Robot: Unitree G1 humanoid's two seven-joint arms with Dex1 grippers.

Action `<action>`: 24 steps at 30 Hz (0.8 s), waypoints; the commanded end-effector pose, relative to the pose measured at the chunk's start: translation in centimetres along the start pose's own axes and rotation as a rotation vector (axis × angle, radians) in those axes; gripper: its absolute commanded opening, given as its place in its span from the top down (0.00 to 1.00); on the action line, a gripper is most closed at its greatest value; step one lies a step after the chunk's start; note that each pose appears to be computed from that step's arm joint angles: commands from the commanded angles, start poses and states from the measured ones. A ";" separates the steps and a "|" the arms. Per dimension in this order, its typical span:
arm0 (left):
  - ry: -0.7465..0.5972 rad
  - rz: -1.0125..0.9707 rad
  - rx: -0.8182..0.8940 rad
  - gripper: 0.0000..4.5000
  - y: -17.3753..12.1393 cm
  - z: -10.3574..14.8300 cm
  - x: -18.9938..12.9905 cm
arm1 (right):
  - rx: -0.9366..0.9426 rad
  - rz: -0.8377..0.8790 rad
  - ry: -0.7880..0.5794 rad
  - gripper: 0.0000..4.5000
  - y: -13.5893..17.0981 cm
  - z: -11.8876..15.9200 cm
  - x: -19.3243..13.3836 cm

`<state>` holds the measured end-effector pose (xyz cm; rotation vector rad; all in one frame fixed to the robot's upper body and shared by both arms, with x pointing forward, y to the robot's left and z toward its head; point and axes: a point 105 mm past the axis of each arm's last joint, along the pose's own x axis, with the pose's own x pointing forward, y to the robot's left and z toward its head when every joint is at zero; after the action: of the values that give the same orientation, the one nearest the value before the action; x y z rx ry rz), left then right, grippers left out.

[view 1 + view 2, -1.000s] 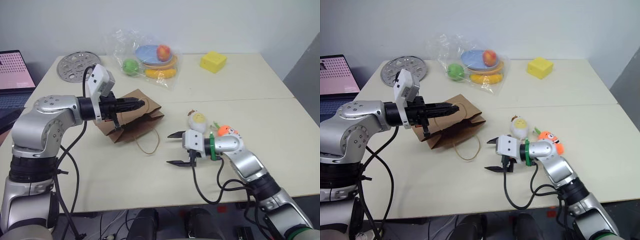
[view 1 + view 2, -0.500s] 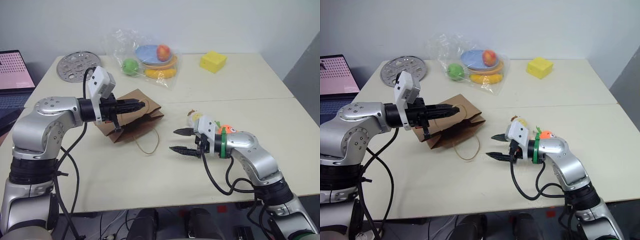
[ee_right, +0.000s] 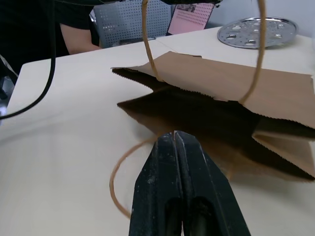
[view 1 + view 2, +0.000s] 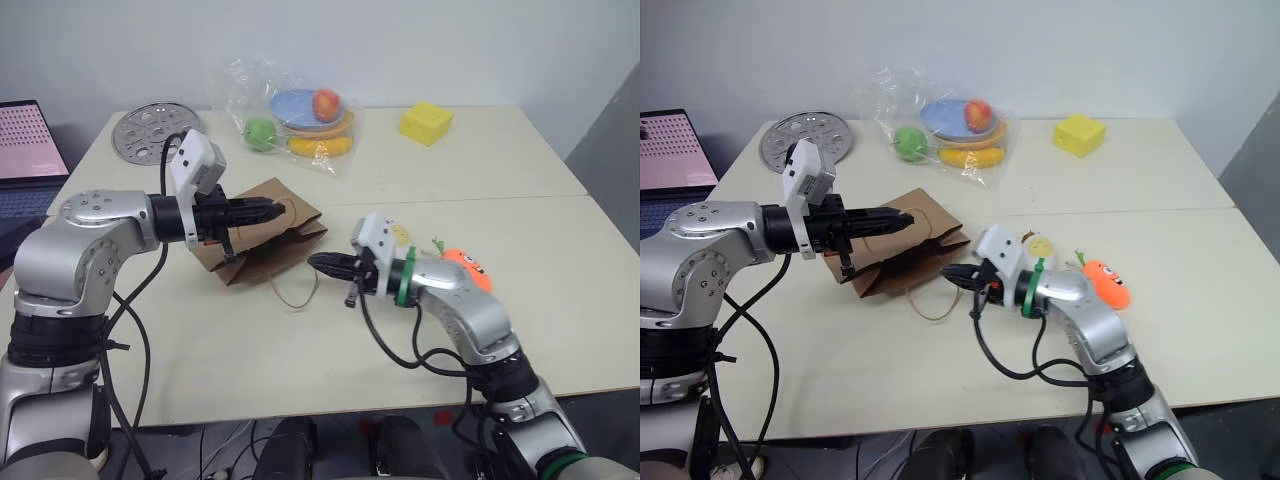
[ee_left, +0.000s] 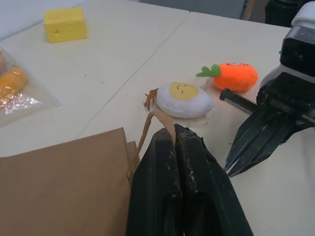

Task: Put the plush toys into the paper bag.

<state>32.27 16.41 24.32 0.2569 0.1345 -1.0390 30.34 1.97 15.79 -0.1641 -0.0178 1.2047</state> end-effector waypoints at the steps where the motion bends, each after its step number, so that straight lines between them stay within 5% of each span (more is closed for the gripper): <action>1: -0.013 0.009 0.051 1.00 0.3 1.7 -0.8 | -0.024 -0.007 -0.030 0.99 0.4 1.1 0.7; 24: -0.021 -0.008 0.036 1.00 -0.2 2.0 -0.6 | 0.027 -0.123 -0.045 0.99 -0.7 1.6 5.4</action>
<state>32.15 16.40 25.33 0.2621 0.1452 -1.0480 32.47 6.78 15.93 -0.1247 -0.0039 1.1027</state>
